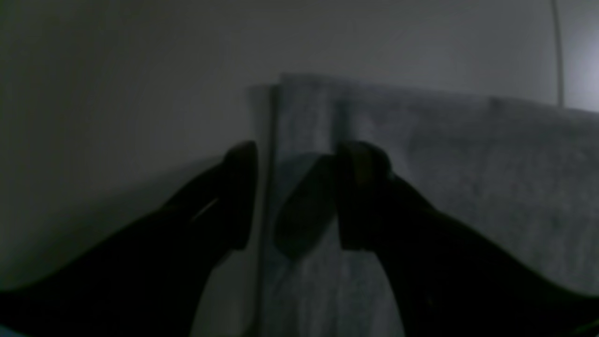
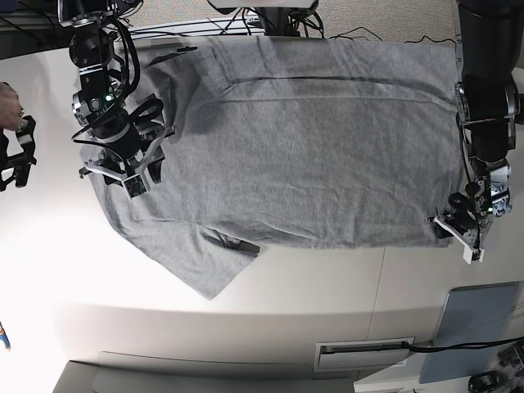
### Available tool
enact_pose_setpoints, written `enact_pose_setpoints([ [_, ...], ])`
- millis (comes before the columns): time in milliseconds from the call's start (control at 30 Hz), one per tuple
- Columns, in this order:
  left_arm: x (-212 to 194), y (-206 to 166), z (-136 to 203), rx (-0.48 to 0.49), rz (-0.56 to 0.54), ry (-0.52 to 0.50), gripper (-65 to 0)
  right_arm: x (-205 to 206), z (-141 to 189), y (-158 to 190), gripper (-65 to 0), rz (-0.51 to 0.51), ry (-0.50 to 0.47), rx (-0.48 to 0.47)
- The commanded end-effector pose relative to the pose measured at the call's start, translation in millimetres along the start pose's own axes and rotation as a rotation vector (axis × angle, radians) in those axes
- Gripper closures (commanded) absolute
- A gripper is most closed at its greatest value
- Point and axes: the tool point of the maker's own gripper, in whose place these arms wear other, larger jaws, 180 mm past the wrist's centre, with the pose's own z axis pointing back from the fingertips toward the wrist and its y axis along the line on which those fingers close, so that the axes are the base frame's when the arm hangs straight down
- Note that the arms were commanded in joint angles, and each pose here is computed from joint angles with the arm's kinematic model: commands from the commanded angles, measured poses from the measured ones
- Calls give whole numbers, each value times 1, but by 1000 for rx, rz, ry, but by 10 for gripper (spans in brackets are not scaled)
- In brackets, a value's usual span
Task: Fold the T-shirt properly
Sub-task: 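Move both grippers down to the hem corners of the shirt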
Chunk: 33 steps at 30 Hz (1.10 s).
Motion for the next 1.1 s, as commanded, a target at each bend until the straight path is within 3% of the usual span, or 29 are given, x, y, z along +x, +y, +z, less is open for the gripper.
enact_pose_setpoints([
  [0, 16, -1, 2, -13, 3, -26, -286, 12, 2, -7, -249, 5, -40, -20],
  [200, 19, -2, 2, -14, 7, -39, -282, 12, 2, -7, -249, 5, -37, -20],
  [300, 18, -3, 1, -17, 7, -36, -247, 12, 2, -7, -249, 5, -37, -20],
  [533, 16, -4, 1, -19, 7, -33, -2, 12, 2, -8, -249, 6, -37, -21],
  [800, 15, -4, 1, -18, 6, -28, 0, 25, -8, -28, -249, 43, -54, -87],
  [1067, 5, -1, 1, -3, -46, 27, 0, 52, -74, -60, -249, -82, -17, -69],
])
